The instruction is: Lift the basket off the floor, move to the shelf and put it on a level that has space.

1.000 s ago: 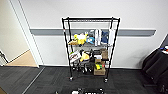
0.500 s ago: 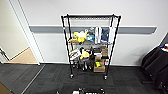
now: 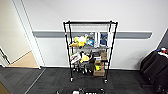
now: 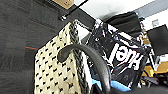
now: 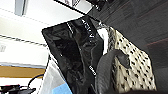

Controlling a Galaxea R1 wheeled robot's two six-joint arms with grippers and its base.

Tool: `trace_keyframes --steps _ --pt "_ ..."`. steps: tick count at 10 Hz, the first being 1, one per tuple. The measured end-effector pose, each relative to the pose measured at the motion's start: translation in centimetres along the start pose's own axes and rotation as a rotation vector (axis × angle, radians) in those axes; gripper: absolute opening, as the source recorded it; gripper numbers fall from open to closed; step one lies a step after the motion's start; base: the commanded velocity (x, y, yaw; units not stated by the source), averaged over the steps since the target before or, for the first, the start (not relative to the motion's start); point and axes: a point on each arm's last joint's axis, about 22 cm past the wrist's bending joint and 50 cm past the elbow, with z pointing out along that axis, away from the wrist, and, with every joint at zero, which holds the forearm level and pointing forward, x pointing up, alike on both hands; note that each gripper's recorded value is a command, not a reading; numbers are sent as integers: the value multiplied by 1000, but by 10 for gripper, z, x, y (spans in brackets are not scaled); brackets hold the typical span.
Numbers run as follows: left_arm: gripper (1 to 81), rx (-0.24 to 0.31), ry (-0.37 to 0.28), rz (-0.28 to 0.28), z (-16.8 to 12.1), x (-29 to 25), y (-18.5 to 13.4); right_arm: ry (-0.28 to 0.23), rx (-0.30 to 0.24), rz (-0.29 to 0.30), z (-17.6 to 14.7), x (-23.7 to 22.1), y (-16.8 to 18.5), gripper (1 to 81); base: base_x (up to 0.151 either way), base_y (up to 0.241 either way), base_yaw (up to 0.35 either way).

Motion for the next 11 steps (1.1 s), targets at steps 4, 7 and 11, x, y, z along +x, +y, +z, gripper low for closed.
trace_keyframes --steps 4,7,11 --pt "10 -8 24 35 -19 -14 24 19 18 -31 -24 -16 -22 10 0 0 0" --pt "10 -4 22 29 -22 -29 25 18 17 -30 -33 -29 -24 10 0 0 0" --pt "10 10 5 12 -12 -40 14 13 6 -10 -39 -43 -16 10 0 0 0"
